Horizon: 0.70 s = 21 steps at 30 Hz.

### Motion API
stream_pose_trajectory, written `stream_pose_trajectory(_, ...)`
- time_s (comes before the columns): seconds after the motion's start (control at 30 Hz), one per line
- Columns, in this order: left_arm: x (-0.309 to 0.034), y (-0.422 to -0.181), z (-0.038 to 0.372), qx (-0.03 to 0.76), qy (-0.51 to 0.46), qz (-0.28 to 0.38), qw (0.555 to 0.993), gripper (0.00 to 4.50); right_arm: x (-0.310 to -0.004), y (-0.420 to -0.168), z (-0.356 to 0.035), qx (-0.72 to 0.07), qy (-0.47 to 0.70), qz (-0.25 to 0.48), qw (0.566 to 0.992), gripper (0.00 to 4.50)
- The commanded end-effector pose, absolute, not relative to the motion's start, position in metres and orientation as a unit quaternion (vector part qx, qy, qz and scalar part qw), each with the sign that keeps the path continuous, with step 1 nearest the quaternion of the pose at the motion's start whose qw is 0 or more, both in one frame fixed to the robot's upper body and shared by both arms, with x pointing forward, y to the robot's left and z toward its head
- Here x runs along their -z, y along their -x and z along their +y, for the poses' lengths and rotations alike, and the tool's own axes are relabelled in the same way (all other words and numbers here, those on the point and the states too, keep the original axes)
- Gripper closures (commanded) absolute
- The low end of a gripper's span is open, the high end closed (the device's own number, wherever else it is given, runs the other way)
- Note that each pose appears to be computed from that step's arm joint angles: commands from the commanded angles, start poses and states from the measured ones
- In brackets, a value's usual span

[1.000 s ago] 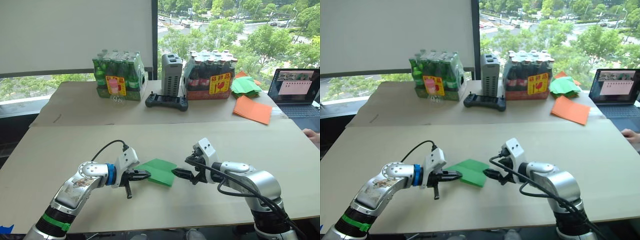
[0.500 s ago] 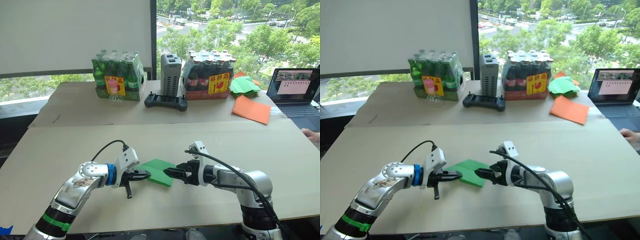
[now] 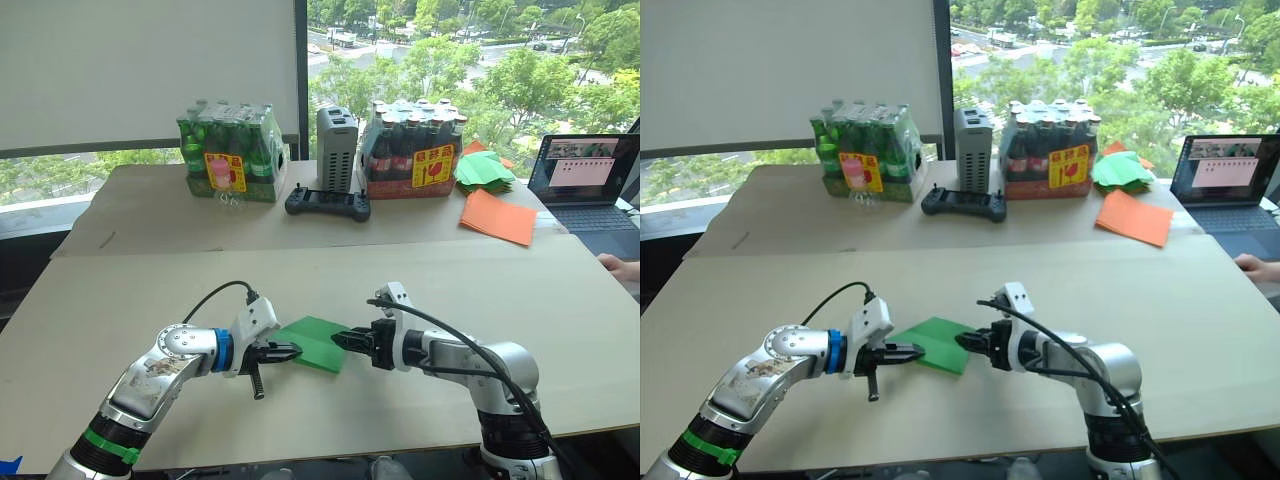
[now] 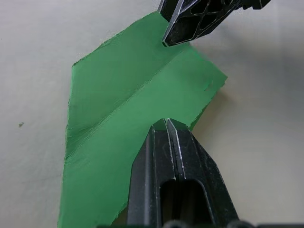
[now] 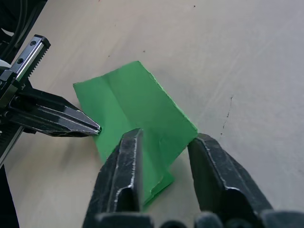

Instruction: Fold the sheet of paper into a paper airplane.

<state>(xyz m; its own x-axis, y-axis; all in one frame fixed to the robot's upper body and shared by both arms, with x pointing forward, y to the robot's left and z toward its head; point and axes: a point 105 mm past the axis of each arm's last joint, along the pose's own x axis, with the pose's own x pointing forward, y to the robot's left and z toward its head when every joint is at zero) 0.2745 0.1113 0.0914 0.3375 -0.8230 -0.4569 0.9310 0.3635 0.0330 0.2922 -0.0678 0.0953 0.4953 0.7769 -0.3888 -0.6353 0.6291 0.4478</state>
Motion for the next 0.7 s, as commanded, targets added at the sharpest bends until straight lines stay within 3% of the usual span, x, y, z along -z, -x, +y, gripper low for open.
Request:
stream_pose_trajectory(0.03, -0.098, -0.272, 0.109, 0.551, -0.155, 0.175, 0.801, 4.5, -0.104, -0.293, -0.064, -0.423, -0.119, 0.261, 0.859, 4.3)
stream_pose_trajectory(0.07, -0.098, -0.272, 0.109, 0.551, -0.155, 0.175, 0.801, 4.5, -0.104, -0.292, -0.063, -0.426, -0.115, 0.259, 0.859, 4.45)
stream_pose_trajectory(0.47, -0.097, -0.273, 0.113, 0.548, -0.159, 0.179, 0.802, 4.5, -0.116, -0.278, -0.051, -0.488, 0.042, 0.125, 0.863, 4.45)
stream_pose_trajectory(0.7, -0.097, -0.273, 0.116, 0.545, -0.163, 0.183, 0.802, 4.5, -0.114, -0.262, -0.043, -0.523, 0.184, 0.008, 0.832, 4.45)
